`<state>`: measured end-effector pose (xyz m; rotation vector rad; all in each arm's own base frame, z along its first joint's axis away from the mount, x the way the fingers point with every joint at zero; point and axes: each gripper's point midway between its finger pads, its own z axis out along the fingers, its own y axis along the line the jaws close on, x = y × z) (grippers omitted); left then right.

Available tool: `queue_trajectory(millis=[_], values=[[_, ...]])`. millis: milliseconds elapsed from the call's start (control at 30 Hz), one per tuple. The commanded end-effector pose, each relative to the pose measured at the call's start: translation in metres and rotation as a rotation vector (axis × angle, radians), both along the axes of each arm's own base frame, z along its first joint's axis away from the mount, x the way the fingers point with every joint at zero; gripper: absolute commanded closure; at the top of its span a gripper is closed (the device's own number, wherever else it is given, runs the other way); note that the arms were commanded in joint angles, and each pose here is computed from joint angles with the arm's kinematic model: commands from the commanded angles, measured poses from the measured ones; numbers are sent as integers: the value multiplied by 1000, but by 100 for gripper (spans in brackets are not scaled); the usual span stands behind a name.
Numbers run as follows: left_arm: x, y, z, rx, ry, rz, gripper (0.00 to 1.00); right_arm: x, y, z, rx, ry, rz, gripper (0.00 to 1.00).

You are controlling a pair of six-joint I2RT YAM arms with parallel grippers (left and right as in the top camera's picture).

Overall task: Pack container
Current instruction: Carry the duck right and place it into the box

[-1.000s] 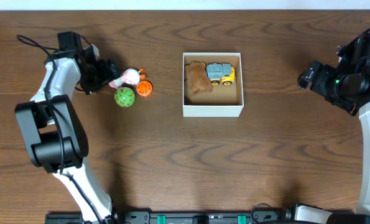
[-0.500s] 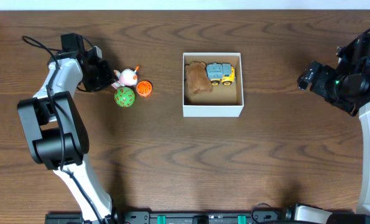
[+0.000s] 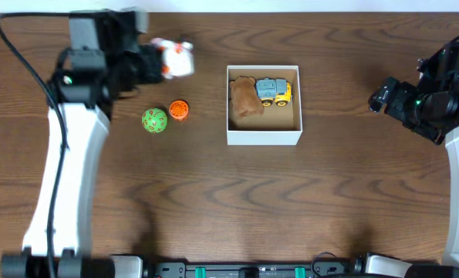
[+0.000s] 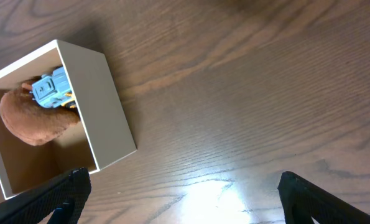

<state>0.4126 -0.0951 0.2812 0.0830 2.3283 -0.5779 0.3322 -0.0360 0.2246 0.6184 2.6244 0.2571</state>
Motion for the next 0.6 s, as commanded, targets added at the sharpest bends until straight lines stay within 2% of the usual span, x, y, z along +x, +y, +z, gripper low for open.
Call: queue_trajectory(millis=[0, 100, 233, 400, 567], values=[[-22, -47, -4, 9, 34, -109, 90, -1, -3, -3, 3, 11, -16, 1], [-34, -79, -21, 40, 94, -107, 90, -1, -2, -3, 4, 11, -16, 1], [-36, -104, -58, 113, 177, -16, 90, -1, -2, -3, 4, 11, -17, 2], [-31, -139, -105, 82, 297, 35, 90, -1, -2, -3, 4, 12, -17, 1], [-23, -151, -150, 85, 393, 94, 90, -1, -2, -3, 4, 13, -16, 1]])
